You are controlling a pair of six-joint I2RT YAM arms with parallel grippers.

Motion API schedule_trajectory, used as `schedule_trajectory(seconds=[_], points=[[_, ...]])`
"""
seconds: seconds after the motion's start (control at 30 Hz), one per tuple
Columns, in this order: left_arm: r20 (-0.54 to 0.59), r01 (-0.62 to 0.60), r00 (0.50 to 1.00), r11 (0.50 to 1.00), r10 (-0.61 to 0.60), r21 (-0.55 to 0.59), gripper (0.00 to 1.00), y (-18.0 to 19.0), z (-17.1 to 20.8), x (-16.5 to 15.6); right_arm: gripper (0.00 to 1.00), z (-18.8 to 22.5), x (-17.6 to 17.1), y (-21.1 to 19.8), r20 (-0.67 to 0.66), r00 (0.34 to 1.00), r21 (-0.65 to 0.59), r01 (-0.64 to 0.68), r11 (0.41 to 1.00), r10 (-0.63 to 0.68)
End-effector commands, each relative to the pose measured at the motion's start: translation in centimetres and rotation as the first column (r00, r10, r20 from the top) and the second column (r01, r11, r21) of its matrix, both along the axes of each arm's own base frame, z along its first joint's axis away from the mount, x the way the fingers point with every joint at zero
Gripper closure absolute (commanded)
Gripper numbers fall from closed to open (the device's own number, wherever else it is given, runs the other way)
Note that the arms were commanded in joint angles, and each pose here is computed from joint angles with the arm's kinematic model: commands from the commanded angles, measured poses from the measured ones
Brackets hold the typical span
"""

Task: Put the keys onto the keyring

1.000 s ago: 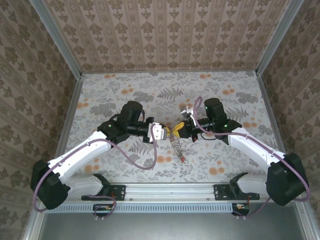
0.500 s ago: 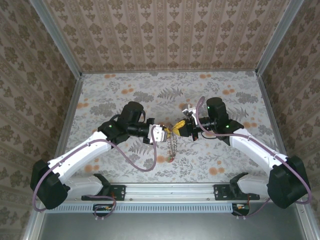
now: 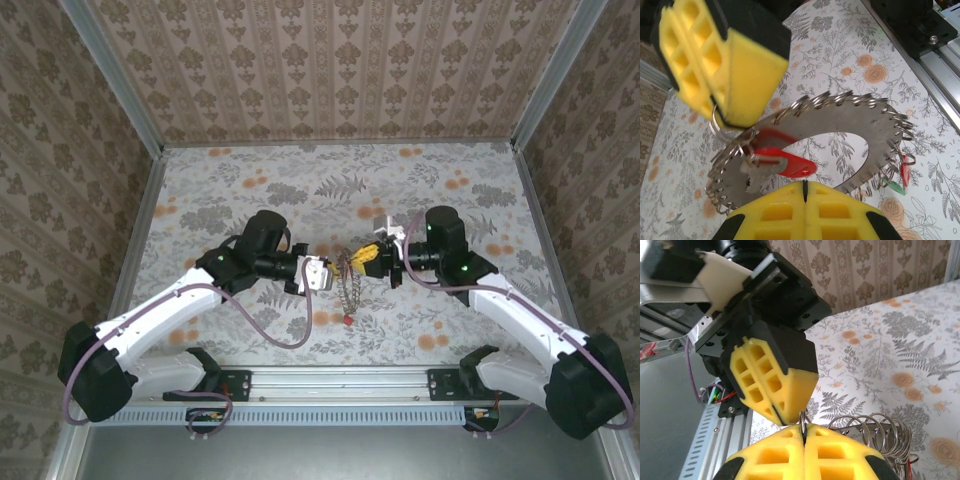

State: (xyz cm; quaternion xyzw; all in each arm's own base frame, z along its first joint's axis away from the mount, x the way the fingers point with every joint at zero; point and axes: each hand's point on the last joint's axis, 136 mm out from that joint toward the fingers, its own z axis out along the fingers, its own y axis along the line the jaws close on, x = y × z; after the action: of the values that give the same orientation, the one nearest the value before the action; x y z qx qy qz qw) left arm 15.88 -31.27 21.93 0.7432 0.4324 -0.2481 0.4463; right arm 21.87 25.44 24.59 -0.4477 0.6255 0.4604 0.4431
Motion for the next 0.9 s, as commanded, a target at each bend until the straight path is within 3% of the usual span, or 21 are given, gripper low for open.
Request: schedule_trajectory(seconds=[0.0, 0.13, 0.2, 0.4, 0.7, 0.87], points=[[-0.041, -0.019, 0.999, 0.998, 0.017, -0.053, 1.00, -0.3, 0.9, -0.2, 1.00, 2.5, -0.1, -0.1, 0.156, 0.988, 0.065, 0.010, 0.998, -0.020], [-0.077, -0.108, 0.992, 0.990, 0.101, -0.095, 0.65, -0.5, 2.3, 1.0, 1.00, 2.7, -0.9, 0.0, 0.238, 0.971, 0.059, 0.009, 0.998, -0.023], [-0.112, -0.115, 0.989, 0.983, 0.099, -0.143, 0.57, -0.3, 3.7, 1.0, 1.00, 2.7, -1.2, 0.0, 0.288, 0.957, 0.053, 0.019, 0.998, -0.033], [-0.230, -0.100, 0.972, 0.962, 0.041, -0.255, 0.54, -0.4, 6.8, 0.4, 1.00, 2.5, -1.6, 0.4, 0.383, 0.922, 0.041, 0.046, 0.998, -0.058], [-0.333, -0.044, 0.942, 0.973, -0.035, -0.227, 0.67, -0.9, 6.0, -0.7, 1.00, 2.8, -0.9, 1.2, 0.420, 0.895, 0.111, 0.118, 0.987, -0.154], [-0.364, -0.045, 0.931, 0.984, -0.021, -0.172, 0.68, -0.1, 5.0, -0.9, 1.00, 2.6, -0.9, 1.2, 0.409, 0.896, 0.126, 0.135, 0.983, -0.175]])
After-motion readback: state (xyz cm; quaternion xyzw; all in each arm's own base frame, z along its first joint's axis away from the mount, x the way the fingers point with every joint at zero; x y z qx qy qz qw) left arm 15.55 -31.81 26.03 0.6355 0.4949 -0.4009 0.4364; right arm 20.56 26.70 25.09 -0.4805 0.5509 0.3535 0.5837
